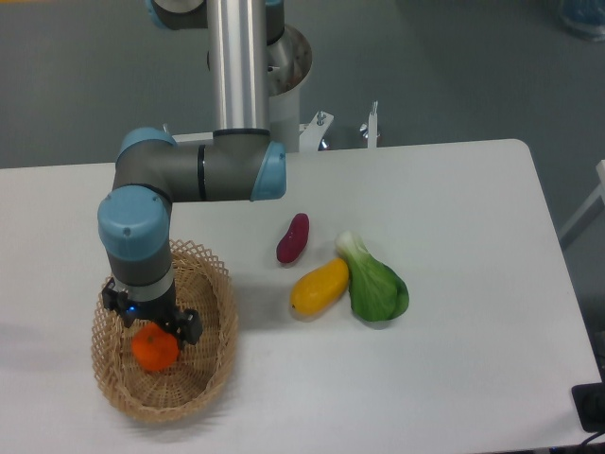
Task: Pick up the orange from the basket
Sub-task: 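Close the gripper around the orange inside the basket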
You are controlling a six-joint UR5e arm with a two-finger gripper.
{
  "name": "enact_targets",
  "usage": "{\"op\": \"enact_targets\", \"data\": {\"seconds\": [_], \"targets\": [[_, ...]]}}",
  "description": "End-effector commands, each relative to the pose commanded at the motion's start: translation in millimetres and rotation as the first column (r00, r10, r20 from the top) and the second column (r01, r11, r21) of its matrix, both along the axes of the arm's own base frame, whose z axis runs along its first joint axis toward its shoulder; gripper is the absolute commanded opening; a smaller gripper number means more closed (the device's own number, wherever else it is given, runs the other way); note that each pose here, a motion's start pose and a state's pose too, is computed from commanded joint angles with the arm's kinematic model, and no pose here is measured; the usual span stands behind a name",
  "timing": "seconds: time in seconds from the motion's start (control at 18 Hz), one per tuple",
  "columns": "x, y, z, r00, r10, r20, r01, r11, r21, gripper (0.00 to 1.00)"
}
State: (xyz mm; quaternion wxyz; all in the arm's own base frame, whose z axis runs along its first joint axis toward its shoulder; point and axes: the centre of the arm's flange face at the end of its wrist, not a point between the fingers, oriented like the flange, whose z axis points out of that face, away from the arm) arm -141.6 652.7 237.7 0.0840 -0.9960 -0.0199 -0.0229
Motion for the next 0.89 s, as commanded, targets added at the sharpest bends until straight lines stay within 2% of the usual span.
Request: {"op": "enact_targets", "data": {"seconds": [0.72, 0.89], "targets": [[13.9, 8.9, -27.8, 1.000, -0.017, 0.004, 0.018, 1.000, -0.024, 1.00], [15.0, 8.6, -28.5, 1.000, -0.019, 0.003, 0.019, 0.999, -0.026, 0.89]]}}
